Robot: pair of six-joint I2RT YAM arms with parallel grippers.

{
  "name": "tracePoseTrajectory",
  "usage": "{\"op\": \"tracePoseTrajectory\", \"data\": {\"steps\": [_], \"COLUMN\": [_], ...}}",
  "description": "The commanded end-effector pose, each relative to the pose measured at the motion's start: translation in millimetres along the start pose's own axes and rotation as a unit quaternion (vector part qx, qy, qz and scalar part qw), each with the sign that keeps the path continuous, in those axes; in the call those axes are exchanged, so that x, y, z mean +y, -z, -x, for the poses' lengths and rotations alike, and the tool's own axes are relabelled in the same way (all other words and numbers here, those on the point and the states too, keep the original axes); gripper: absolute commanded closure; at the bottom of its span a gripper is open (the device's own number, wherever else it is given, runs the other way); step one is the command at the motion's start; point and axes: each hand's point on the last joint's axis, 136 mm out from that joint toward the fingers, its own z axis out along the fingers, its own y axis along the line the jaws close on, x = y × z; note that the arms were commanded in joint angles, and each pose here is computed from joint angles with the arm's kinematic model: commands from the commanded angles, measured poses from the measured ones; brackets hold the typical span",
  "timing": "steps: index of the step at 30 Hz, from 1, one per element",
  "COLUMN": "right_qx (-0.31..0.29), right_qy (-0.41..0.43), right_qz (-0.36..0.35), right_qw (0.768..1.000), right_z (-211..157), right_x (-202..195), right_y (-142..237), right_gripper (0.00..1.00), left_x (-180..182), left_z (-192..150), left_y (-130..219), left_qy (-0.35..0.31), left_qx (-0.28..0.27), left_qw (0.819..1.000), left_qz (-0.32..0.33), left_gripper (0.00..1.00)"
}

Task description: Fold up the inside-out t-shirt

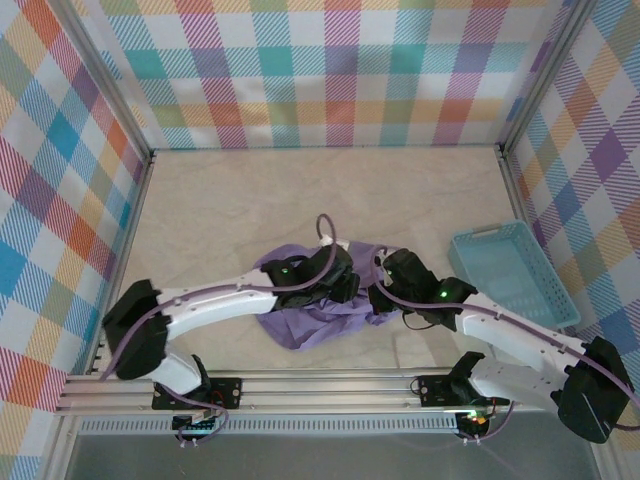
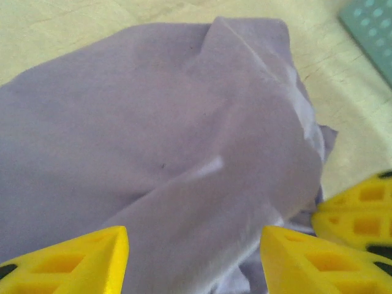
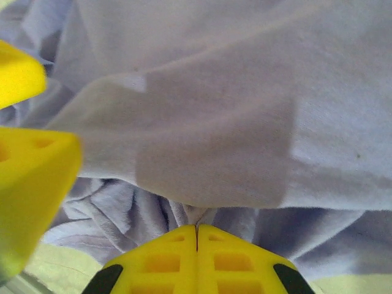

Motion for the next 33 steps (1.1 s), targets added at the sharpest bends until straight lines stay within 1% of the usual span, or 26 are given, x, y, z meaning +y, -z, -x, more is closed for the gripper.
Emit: {"op": "tracePoseTrajectory", "data": {"steps": [1,3,7,8,9,10,12,17,18,20,24,26,29,33], "right_qx": [-0.001,-0.002,-0.004,-0.003,-0.003,-0.002,-0.003,0.001,0.002,0.005,0.012,0.017,0.022,0.031], "right_qy": [-0.024,-0.027,-0.031,-0.031,-0.031,-0.031,-0.032,-0.030,-0.027,-0.023,-0.026,-0.040,-0.070,-0.087], "right_qz": [-0.014,-0.021,-0.034,-0.032,-0.029,-0.027,-0.024,-0.024,-0.022,-0.021,-0.029,-0.042,-0.058,-0.053], "right_qw": [1.000,0.999,0.999,0.999,0.999,0.999,0.999,0.999,0.999,1.000,0.999,0.998,0.996,0.994], "right_z": [-3,-2,-2,-2,-3,-4,-5,-13,-16,-22,-36,-44,-56,-66], "right_x": [-6,-8,-12,-12,-11,-11,-11,-11,-10,-8,-11,-17,-28,-30], "right_y": [0,1,0,0,-1,-1,-1,1,1,2,3,2,0,-7], "right_gripper": [1.00,1.00,1.00,1.00,1.00,1.00,1.00,1.00,1.00,1.00,1.00,1.00,1.00,1.00], "left_x": [0,-1,-5,-1,3,7,15,40,46,58,86,92,89,83], "left_z": [-18,-16,-14,-14,-13,-11,-7,11,16,23,27,26,22,9], "left_y": [-19,-21,-21,-23,-24,-26,-32,-42,-43,-49,-63,-68,-72,-73], "left_qy": [-0.041,-0.049,-0.066,-0.066,-0.067,-0.065,-0.055,-0.004,0.011,0.042,0.105,0.118,0.113,0.091], "left_qx": [0.048,0.047,0.039,0.040,0.039,0.038,0.035,0.024,0.021,0.024,0.041,0.050,0.063,0.080], "left_qw": [0.998,0.998,0.997,0.997,0.996,0.996,0.996,0.995,0.994,0.993,0.987,0.985,0.985,0.987], "left_qz": [0.019,0.019,0.014,0.024,0.038,0.050,0.066,0.101,0.105,0.108,0.118,0.115,0.112,0.109], "left_gripper": [0.41,0.40,0.32,0.32,0.35,0.39,0.51,0.87,0.93,1.00,1.00,1.00,1.00,1.00]}}
